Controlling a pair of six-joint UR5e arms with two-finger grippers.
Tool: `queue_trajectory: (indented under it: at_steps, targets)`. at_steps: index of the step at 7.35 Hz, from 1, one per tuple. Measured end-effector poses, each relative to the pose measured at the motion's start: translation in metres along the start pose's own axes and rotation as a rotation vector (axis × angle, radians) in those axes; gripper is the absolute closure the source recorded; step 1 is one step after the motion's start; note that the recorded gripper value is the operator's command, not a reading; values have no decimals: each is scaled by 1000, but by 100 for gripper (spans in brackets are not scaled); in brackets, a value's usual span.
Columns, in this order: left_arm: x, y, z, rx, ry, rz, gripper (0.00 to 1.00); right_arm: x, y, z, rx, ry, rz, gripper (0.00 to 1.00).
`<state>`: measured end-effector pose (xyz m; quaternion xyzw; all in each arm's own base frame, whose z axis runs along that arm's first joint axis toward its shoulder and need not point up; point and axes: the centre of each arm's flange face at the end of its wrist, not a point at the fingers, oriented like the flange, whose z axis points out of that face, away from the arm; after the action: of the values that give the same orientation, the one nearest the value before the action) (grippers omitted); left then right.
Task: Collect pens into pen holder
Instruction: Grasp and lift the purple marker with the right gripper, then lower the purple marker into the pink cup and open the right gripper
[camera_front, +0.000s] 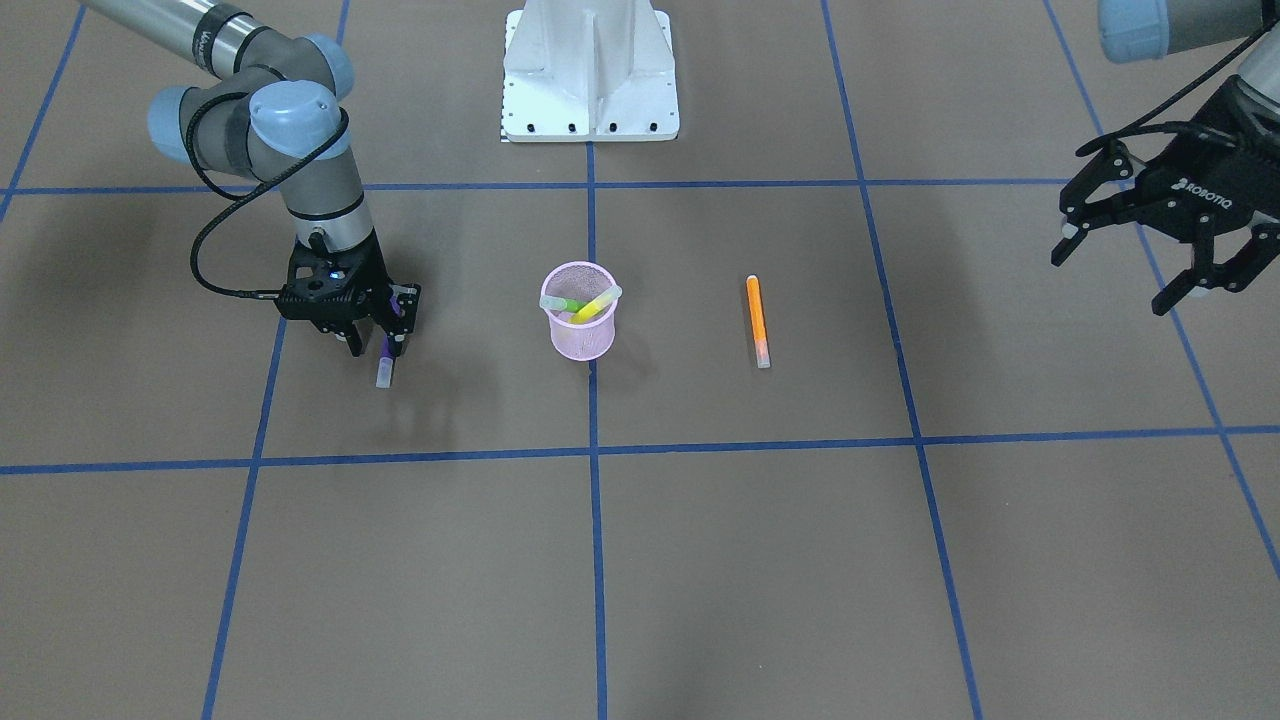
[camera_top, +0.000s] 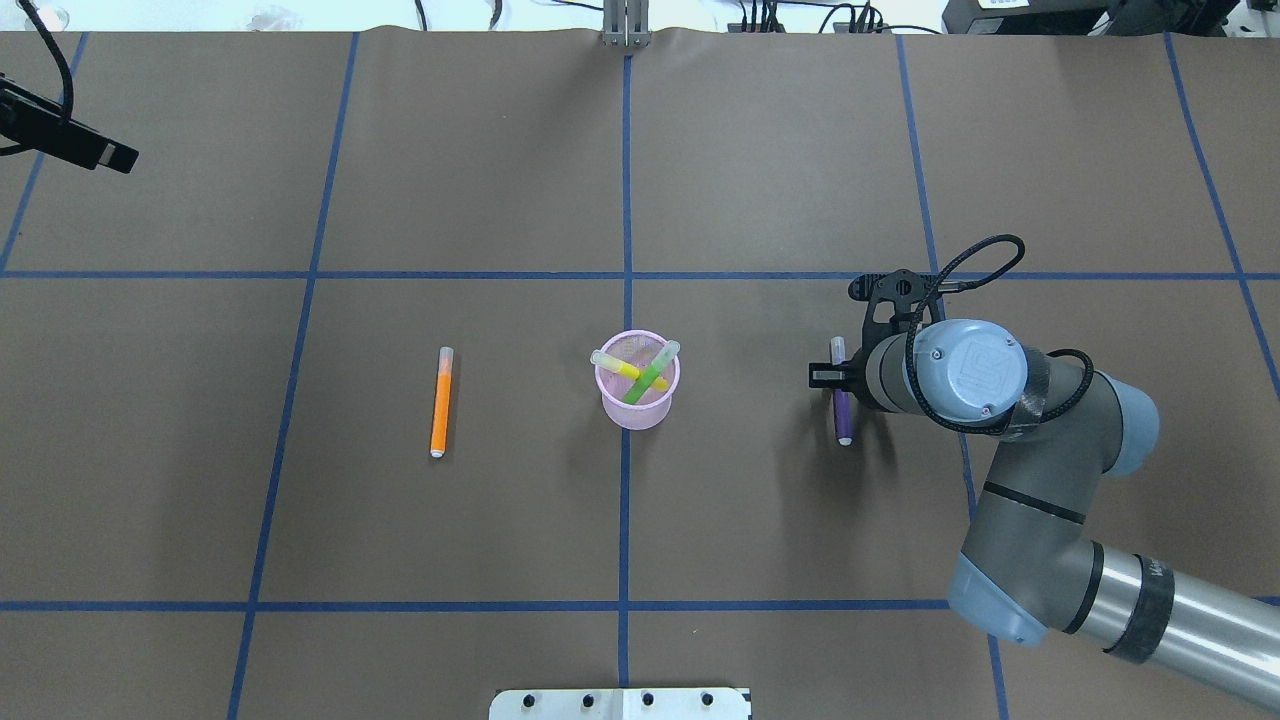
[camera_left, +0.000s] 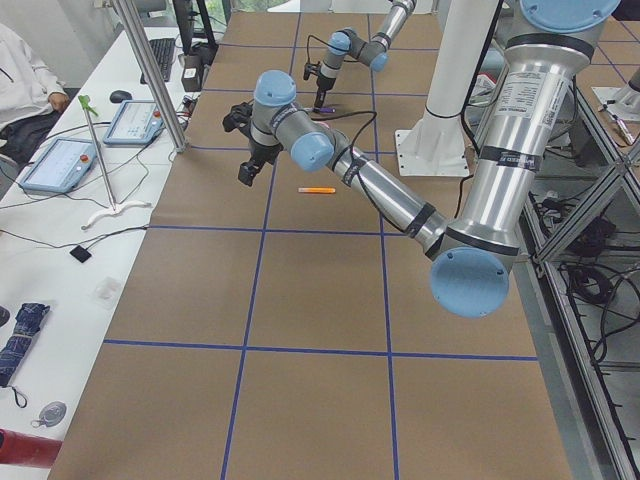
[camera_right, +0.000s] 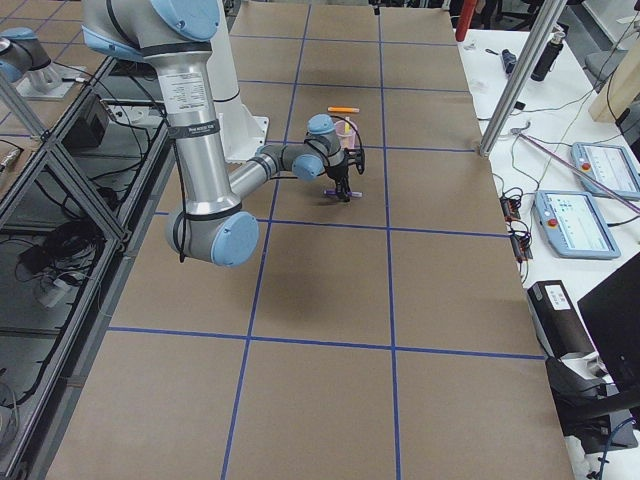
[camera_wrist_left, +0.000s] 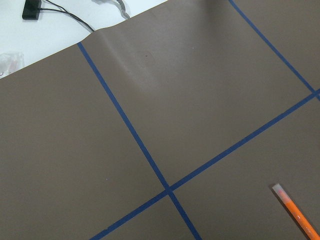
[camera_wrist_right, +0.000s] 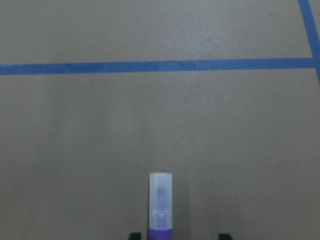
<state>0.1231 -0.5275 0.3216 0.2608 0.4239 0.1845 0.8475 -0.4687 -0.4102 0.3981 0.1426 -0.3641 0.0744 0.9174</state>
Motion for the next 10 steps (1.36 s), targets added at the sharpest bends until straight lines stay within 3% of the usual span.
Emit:
queue_trajectory:
  at_steps: [3, 4, 5, 7, 9, 10]
  targets:
    - [-1, 2, 2, -4, -1, -2, 0, -2, 1, -2, -5, -7, -13, 100]
    - [-3, 6, 3, -9, -2, -6, 0, -7, -6, -10, 18, -19, -10, 100]
    - [-3, 8, 5, -13, -1, -8, 0, -17, -18, -24, 78, -36, -2, 100]
    - [-5, 9, 8, -20, 0, -11, 0, -38, -40, -77, 293, -83, 21, 100]
    - [-5, 9, 11, -25, 1, -13, 0, -82, -26, -121, 497, -154, 90, 100]
    - [-6, 9, 12, -26, 1, -14, 0, -107, -14, -133, 566, -187, 136, 100]
